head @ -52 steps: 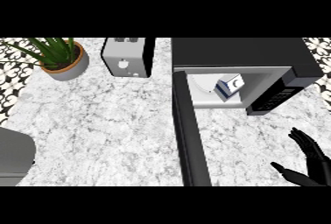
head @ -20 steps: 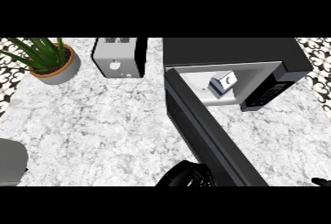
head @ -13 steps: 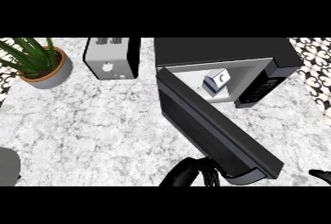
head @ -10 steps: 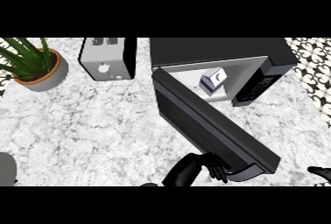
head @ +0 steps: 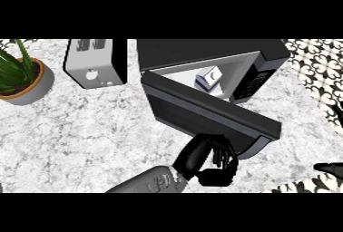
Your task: Pick up the milk, place it into the microwave and close the microwave
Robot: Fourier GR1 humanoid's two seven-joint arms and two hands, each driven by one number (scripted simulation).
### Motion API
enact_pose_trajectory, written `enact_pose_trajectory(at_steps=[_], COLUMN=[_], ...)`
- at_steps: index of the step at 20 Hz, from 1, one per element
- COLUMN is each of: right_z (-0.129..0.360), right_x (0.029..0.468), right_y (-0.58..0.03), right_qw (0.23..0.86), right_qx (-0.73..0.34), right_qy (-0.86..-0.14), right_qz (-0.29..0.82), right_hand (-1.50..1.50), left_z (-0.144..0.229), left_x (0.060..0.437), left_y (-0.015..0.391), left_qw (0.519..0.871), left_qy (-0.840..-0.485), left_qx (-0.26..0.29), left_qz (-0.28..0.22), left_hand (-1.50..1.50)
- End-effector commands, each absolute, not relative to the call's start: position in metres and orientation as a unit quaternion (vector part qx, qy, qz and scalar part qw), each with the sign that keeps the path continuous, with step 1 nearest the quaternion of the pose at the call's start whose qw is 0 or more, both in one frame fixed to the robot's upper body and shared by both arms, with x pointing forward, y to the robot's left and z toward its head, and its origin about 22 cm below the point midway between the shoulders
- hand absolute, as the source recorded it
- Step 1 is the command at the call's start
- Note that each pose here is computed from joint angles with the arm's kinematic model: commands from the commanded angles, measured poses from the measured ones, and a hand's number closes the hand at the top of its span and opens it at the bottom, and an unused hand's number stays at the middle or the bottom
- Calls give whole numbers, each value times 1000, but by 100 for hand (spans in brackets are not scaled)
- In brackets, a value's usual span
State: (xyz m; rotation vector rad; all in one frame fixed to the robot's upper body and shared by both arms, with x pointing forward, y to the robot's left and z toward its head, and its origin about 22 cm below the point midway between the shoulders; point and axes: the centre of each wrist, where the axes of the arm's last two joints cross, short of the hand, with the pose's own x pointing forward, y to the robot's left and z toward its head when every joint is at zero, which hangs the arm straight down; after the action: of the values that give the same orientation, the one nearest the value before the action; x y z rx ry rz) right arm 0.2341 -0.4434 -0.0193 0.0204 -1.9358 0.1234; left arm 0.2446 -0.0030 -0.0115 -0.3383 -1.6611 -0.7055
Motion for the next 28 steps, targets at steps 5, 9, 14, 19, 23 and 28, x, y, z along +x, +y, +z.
enact_pose_trajectory(at_steps=[5, 9, 14, 19, 23, 28], right_z=[10, 26, 37, 48, 68, 75], right_x=[260, 269, 282, 289, 300, 304], right_y=[-434, -433, -420, -415, -412, -404], right_qw=[522, 505, 493, 486, 472, 471], right_qx=[77, 79, 115, 138, 147, 192], right_qy=[-845, -855, -856, -856, -861, -849], right_qz=[88, 90, 102, 105, 120, 140], right_hand=[-150, -150, -150, -150, -150, -150], left_z=[33, 47, 62, 74, 88, 96], left_x=[284, 299, 315, 331, 342, 351], left_y=[-19, -22, -26, -27, -29, -29], left_qw=[569, 567, 561, 565, 564, 562], left_qy=[-765, -775, -782, -786, -791, -796], left_qx=[-127, -110, -96, -76, -68, -55], left_qz=[-273, -256, -252, -239, -228, -218], left_hand=[150, 150, 150, 150, 150, 150])
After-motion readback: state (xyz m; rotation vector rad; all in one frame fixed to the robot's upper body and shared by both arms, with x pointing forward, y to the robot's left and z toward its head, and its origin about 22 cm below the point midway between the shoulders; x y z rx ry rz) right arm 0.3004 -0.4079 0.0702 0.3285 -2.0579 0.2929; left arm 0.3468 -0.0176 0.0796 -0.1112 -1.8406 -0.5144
